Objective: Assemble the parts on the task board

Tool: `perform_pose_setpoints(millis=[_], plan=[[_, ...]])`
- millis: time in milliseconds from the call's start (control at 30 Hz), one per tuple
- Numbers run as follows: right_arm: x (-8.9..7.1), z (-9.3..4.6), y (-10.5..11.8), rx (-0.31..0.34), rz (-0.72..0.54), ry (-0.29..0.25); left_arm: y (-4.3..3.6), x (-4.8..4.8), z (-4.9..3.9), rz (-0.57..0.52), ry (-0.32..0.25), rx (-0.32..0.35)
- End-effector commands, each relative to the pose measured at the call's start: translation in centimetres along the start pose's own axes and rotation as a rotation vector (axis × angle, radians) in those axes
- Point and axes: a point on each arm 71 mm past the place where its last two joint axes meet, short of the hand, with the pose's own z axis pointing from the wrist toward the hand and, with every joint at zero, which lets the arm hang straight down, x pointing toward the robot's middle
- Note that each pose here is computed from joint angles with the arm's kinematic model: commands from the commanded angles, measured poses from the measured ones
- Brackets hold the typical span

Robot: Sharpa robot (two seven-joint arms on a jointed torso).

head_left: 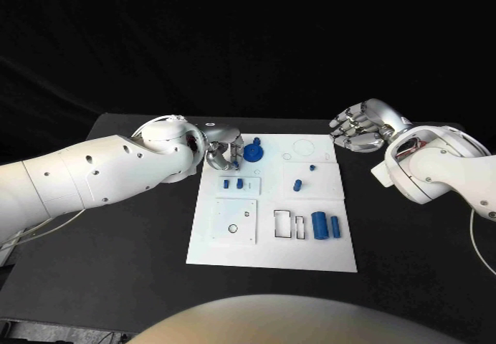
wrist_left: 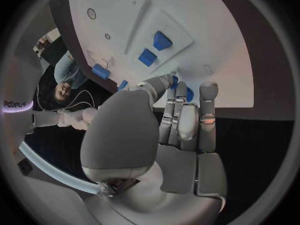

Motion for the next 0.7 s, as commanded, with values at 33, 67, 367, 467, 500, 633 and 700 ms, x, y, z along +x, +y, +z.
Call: perform_pose_setpoints(millis=[33,67,367,467,500,633,700], plan=[[0.00,-0.03,0.06,-0.010,-0.005,-0.001,-0.11,0.21,0.15,-0.010,0.033,-0.001],[-0.02,-0.03,0.04,-0.010,-0.006,-0.002,-0.12,0.23,0.19,-0.010,0.036,-0.001],[-0.08,-0.09,-0.05,-0.008,-0.006,-0.002,-0.10,0.39,0.42,-0.011,0.054,-0.006],[-0.11,-0.10,-0.07,-0.007,-0.006,-0.003,-0.11,0.42,0.46,-0.014,0.058,-0.006],[-0.11,-0.11,-0.07,-0.007,-0.006,-0.003,-0.14,0.44,0.48,-0.015,0.059,-0.006],[-0.09,-0.11,-0.05,-0.008,-0.006,-0.003,-0.25,0.50,0.55,-0.018,0.068,-0.005],[-0.09,-0.10,-0.04,-0.008,-0.006,-0.003,-0.28,0.55,0.58,-0.018,0.074,-0.007]])
